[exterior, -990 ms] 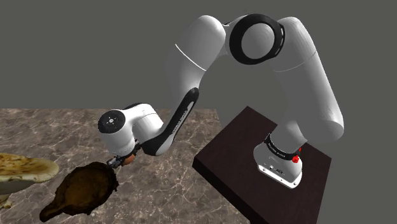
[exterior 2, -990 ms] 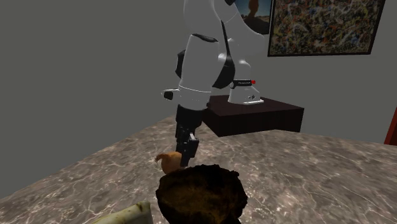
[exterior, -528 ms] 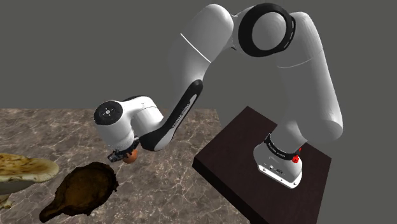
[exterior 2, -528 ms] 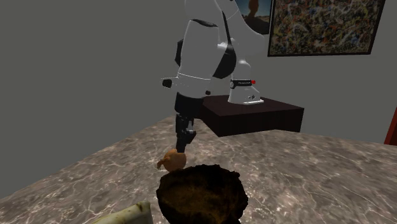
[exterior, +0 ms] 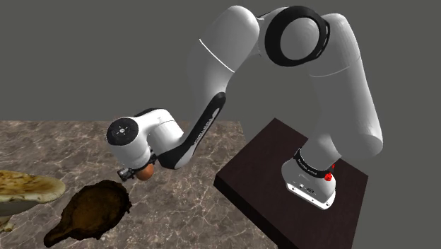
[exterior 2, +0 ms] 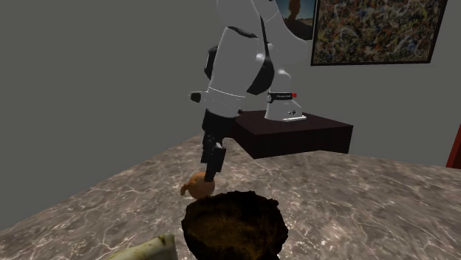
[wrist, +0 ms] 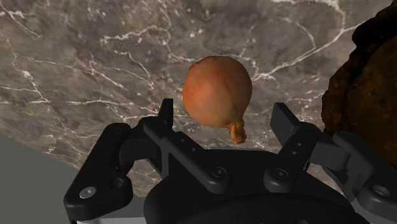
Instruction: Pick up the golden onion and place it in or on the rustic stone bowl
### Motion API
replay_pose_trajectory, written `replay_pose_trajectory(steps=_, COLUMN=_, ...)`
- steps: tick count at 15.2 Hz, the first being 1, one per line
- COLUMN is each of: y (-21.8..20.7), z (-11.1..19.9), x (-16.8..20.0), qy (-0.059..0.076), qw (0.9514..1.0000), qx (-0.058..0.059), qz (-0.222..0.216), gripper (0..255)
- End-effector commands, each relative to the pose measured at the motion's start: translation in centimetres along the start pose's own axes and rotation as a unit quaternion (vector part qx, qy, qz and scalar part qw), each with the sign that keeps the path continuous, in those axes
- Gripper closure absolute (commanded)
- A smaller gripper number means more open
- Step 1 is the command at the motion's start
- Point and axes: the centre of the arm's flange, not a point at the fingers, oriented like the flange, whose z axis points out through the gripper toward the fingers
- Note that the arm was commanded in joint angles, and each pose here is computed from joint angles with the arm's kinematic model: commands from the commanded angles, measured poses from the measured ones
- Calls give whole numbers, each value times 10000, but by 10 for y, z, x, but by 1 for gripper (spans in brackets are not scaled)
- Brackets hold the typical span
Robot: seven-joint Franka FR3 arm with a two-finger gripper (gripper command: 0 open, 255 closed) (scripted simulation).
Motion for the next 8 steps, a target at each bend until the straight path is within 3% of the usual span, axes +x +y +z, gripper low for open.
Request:
replay_pose_trajectory(steps=1, y=-1, z=11, x=-3, qy=98, qw=9998, qx=-42, qz=174, gripper=0)
replay_pose_trajectory(steps=8, y=0, z=46, x=-2, qy=98, qw=9998, qx=-42, qz=174, gripper=0)
